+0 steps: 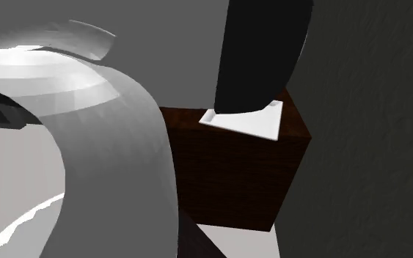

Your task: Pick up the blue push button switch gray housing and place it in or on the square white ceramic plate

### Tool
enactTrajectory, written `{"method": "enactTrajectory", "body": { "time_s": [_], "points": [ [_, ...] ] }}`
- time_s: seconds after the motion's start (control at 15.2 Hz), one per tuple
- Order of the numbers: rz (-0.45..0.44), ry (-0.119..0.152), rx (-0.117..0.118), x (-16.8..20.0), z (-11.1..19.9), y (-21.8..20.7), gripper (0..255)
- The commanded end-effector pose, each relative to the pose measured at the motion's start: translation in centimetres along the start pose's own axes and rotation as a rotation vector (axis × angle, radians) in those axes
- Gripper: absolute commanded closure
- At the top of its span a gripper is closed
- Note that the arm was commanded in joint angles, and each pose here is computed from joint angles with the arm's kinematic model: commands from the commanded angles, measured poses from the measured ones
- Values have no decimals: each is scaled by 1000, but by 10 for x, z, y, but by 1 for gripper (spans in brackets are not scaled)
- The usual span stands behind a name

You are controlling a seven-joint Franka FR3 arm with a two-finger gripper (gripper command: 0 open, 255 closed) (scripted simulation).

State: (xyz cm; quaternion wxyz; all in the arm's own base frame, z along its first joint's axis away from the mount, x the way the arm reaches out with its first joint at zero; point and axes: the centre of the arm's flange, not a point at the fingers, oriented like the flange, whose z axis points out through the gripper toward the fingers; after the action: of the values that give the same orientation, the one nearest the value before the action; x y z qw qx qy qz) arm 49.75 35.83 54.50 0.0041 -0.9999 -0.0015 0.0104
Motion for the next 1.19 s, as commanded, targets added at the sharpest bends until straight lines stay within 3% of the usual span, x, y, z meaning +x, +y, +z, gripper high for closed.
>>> {"method": "enactTrajectory", "body": {
  "time_s": [0.0, 0.13, 0.66, 1.12],
  "points": [
    [12, -7, 0, 18, 6, -19, 0],
    [19, -14, 1, 32, 12, -38, 0],
    [19, -14, 1, 32, 52, -38, 0],
    [19, -14, 1, 32, 52, -38, 0]
  ]
}}
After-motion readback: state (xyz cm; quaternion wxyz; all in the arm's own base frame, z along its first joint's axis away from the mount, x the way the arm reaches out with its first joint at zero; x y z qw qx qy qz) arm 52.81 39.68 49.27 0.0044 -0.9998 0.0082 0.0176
